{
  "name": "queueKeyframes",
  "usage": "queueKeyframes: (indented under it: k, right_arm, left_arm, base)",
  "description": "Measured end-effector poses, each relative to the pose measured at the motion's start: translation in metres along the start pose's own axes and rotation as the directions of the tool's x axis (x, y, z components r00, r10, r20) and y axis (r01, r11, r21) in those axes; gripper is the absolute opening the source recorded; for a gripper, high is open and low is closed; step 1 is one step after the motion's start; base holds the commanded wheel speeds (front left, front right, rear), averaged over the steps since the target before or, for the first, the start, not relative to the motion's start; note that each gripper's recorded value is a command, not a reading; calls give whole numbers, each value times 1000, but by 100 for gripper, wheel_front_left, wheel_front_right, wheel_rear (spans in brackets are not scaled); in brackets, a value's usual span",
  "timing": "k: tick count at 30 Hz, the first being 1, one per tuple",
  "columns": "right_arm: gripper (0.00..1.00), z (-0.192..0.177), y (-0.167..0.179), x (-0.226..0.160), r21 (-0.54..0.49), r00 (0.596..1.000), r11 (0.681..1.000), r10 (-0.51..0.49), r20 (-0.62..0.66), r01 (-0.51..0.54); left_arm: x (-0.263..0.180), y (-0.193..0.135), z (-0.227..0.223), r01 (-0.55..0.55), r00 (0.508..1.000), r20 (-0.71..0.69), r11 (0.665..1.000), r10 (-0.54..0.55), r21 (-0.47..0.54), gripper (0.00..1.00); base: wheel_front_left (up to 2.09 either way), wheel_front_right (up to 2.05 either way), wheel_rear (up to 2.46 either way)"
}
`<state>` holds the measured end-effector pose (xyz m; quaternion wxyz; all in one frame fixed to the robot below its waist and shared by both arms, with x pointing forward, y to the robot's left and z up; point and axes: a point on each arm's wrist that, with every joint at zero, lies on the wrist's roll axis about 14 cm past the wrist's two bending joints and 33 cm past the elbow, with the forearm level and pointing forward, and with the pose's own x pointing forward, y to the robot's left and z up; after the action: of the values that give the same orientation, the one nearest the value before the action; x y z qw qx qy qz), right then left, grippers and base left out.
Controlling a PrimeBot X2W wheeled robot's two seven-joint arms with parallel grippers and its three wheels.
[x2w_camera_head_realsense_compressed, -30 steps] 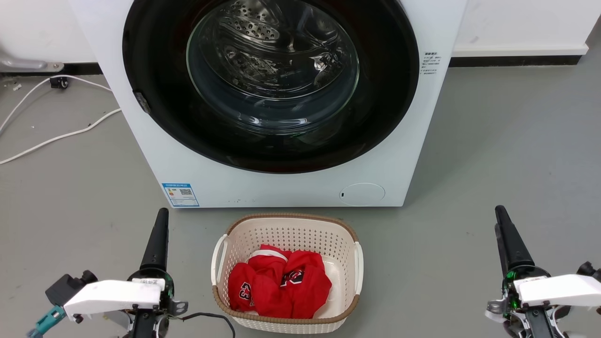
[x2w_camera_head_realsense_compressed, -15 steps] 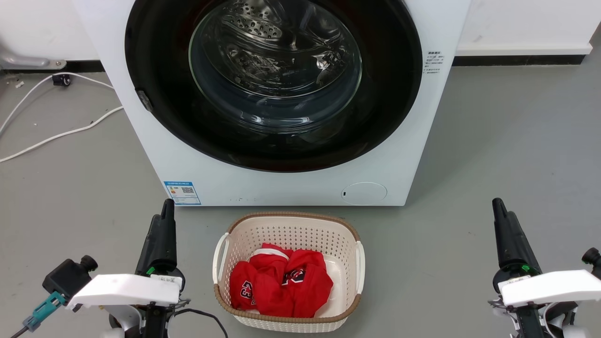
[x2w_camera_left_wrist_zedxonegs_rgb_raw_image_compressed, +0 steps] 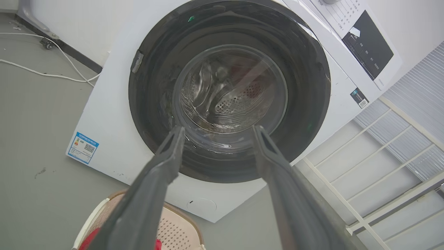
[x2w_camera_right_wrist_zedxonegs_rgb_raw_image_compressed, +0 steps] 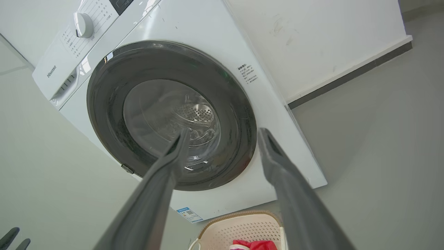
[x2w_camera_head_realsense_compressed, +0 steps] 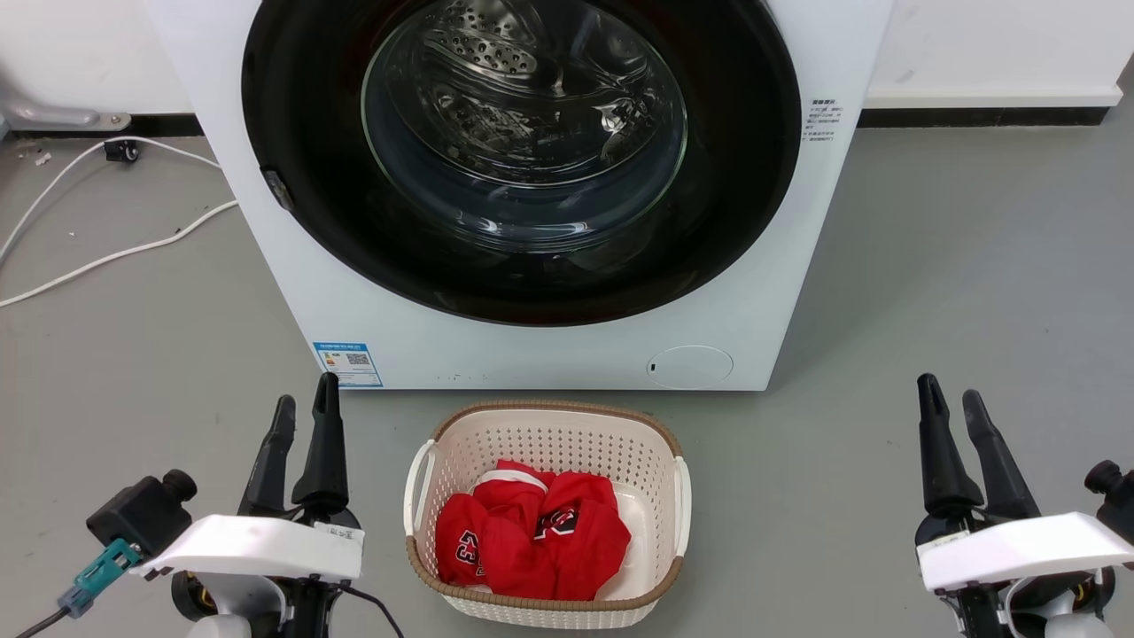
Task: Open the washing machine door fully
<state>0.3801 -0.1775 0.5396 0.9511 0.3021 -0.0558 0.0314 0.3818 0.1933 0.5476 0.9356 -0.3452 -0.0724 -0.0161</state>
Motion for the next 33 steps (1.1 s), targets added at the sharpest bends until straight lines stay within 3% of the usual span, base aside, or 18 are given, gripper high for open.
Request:
queueKeyframes:
  k: [17,33]
  right_arm:
    - [100,-9,2,0,-233,999,972,19,-46,-29]
    - [100,-8,9,2,-388,998,919,50,-48,-65]
  left_arm:
    - [0,-4,-1,34,999,0,971,-35,237,100]
    - [1,-11,-4,78,997,-11,905,-81,418,100]
  base:
    - [0,0,0]
    - [0,0,0]
